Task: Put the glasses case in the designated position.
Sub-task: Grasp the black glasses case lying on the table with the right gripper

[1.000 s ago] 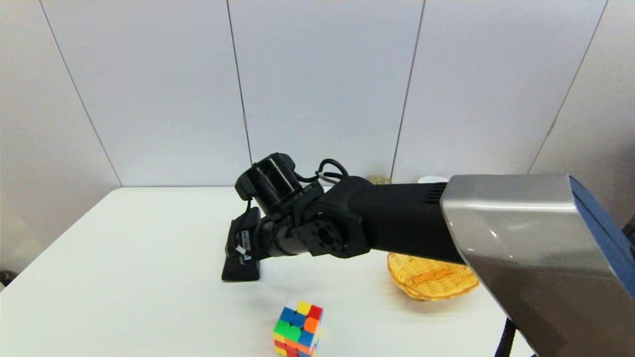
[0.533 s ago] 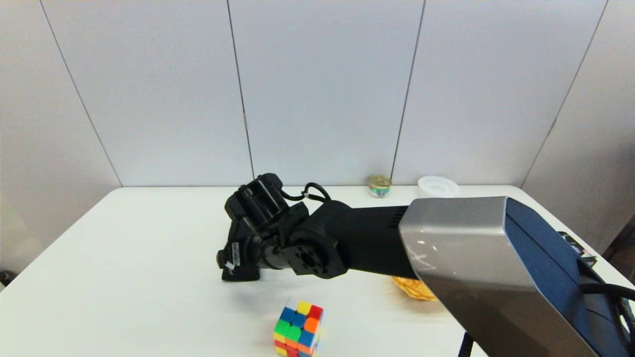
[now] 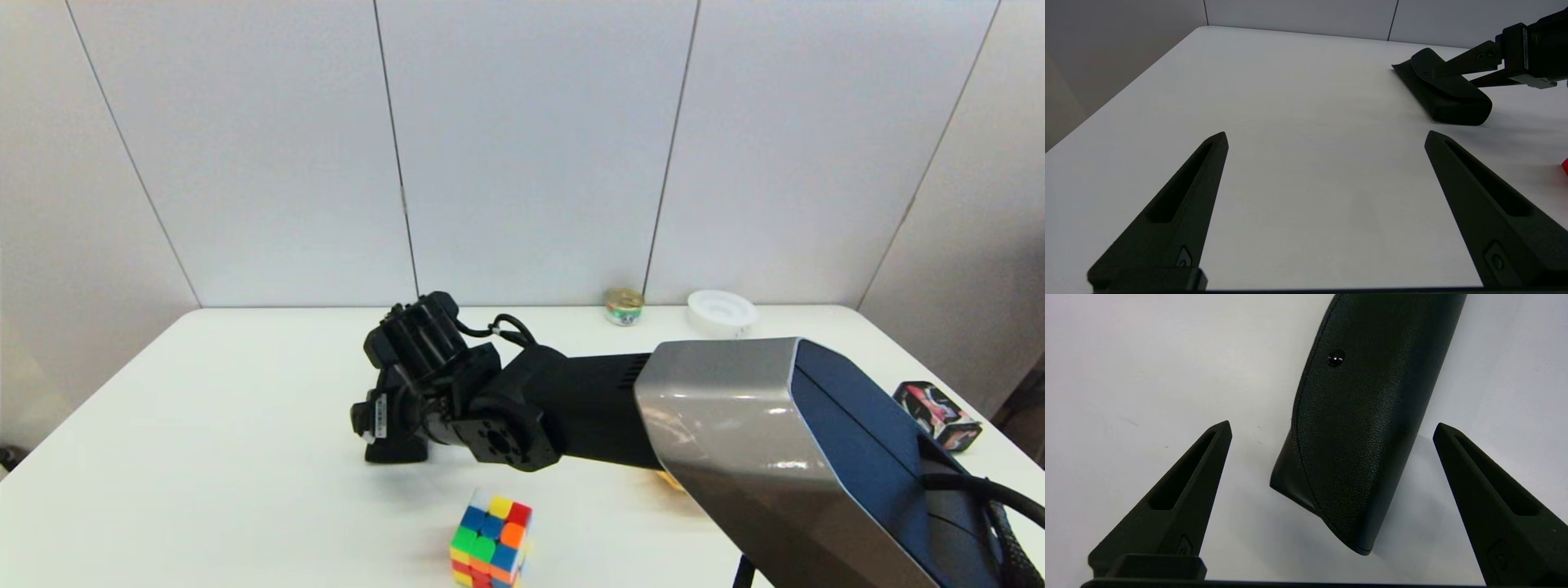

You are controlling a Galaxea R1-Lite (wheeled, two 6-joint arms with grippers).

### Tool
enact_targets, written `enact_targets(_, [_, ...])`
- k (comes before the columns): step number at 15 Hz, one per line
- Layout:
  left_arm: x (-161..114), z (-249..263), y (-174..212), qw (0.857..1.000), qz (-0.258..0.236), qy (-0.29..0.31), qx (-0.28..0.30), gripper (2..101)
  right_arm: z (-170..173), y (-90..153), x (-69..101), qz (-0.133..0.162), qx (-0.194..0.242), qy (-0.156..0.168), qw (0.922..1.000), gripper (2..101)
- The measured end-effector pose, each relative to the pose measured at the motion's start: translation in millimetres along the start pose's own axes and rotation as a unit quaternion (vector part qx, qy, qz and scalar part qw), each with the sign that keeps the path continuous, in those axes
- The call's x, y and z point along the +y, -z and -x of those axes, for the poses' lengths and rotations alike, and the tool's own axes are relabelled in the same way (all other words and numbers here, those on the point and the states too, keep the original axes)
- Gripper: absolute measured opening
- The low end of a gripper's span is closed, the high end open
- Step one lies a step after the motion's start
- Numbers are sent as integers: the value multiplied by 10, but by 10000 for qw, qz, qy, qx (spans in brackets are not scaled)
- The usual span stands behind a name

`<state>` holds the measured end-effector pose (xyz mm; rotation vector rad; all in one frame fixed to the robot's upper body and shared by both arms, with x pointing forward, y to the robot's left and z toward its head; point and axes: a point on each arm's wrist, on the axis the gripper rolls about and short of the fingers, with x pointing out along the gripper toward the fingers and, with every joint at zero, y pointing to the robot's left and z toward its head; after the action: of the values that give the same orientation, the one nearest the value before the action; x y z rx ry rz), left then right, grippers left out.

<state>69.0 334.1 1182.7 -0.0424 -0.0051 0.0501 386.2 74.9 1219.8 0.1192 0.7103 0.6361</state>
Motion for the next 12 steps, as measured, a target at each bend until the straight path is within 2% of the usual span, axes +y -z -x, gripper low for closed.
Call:
enact_targets(2, [0,0,0,10000,-1,-4,0,978,-28,22,27,7,-66,-31,10000,980])
enact_targets(6, [0,0,0,10000,-1,0,0,978,-124,81,11,45,-277,286,9992,980])
enact_targets(12, [0,0,0,10000,-1,-2,0,978,-212,163,-18,183,-201,394,9989,980])
